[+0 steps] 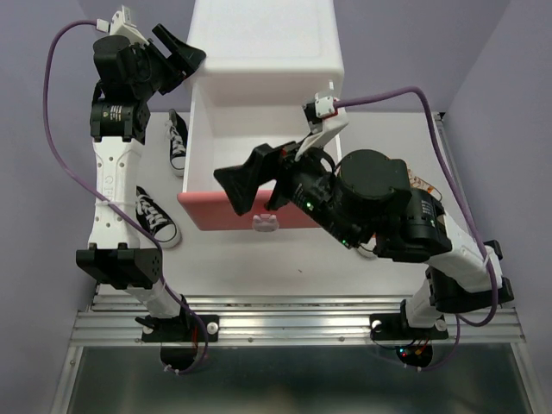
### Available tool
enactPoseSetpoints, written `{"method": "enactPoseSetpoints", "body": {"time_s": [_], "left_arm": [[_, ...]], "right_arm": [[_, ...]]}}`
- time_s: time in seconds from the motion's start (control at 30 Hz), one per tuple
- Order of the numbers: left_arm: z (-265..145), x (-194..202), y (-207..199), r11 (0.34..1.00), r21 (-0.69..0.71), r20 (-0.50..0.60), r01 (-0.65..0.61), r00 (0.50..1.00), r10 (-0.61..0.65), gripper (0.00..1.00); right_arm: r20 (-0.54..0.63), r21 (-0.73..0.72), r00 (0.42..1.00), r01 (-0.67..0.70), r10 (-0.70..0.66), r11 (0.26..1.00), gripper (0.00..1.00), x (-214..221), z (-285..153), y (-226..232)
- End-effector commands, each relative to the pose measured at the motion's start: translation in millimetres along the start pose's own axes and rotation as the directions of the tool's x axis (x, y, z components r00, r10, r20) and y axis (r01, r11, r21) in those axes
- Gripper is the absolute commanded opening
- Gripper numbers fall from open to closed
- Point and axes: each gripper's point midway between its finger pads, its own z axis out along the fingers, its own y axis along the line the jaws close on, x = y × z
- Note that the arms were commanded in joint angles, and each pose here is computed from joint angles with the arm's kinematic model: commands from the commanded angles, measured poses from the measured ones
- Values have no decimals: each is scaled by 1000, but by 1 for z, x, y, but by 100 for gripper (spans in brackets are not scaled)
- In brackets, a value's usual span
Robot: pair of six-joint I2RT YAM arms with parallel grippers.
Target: Place and organize the shoes in the shoe cabinet
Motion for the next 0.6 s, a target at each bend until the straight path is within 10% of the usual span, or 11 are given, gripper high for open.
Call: {"method": "enactPoseSetpoints", "body": {"time_s": [0.0, 0.57], "left_arm": [[-3, 67, 75, 970, -244, -235, -9, 971, -50, 87], [-4, 71, 75, 970, -242, -238, 9, 969, -68, 87]], "right_arm": [[222, 218, 973, 14, -63, 976, 100, -71, 9, -49], [422, 597, 891, -133, -169, 791, 100, -173, 34, -278]]}}
